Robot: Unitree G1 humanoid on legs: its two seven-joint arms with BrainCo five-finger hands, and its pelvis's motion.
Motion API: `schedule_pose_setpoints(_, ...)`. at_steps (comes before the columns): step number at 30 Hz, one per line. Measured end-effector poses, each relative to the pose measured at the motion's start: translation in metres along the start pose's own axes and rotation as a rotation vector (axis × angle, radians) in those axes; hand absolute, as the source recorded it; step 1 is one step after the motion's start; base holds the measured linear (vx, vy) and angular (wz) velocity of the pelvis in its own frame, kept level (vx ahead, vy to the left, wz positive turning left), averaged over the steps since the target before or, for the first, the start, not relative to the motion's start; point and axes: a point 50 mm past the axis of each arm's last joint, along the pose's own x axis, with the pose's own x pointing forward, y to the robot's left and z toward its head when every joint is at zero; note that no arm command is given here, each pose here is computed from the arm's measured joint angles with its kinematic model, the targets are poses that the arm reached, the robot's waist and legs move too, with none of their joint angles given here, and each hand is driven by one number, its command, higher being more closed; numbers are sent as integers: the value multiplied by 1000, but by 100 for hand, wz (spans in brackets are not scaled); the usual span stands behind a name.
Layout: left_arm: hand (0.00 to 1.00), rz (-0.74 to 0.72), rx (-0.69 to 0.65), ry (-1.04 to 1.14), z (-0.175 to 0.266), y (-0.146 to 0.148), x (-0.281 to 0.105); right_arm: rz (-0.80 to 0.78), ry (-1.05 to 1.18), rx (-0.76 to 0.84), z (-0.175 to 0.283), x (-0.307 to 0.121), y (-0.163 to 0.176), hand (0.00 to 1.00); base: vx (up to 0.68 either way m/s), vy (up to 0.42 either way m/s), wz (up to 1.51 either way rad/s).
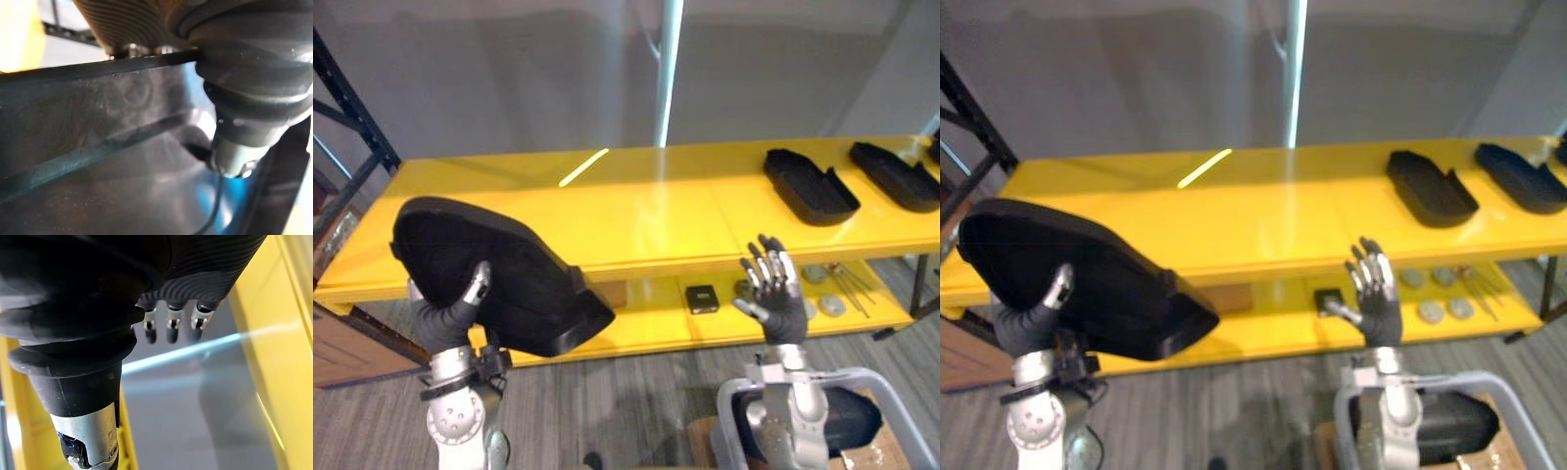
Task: Walk over and take plastic housings, then place them on the shelf
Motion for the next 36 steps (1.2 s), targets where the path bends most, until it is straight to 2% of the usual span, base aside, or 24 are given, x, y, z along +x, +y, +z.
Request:
schedule_pose_setpoints(10, 100, -68, 5, -9, 1, -7, 0, -61, -52, 35, 5, -2, -7, 0, 8, -8, 1)
schedule_pose_setpoints(14, 100, -151, -12, -43, 4, -15, 8, -90, -52, 8, 5, 3, -10, 0, -4, 50, -2)
schedule_pose_setpoints(18, 100, -212, 30, -88, 9, -14, 20, -110, -23, 17, -3, -2, -10, 0, 0, 19, -13)
schedule_pose_setpoints(30, 100, -170, -13, -17, -8, -26, 18, -100, -57, -33, 10, 1, -24, 0, 172, -115, -5)
schedule_pose_setpoints(36, 100, -162, -20, 23, -16, -25, 13, -91, -114, -77, 24, 0, -31, 0, 176, 94, -47)
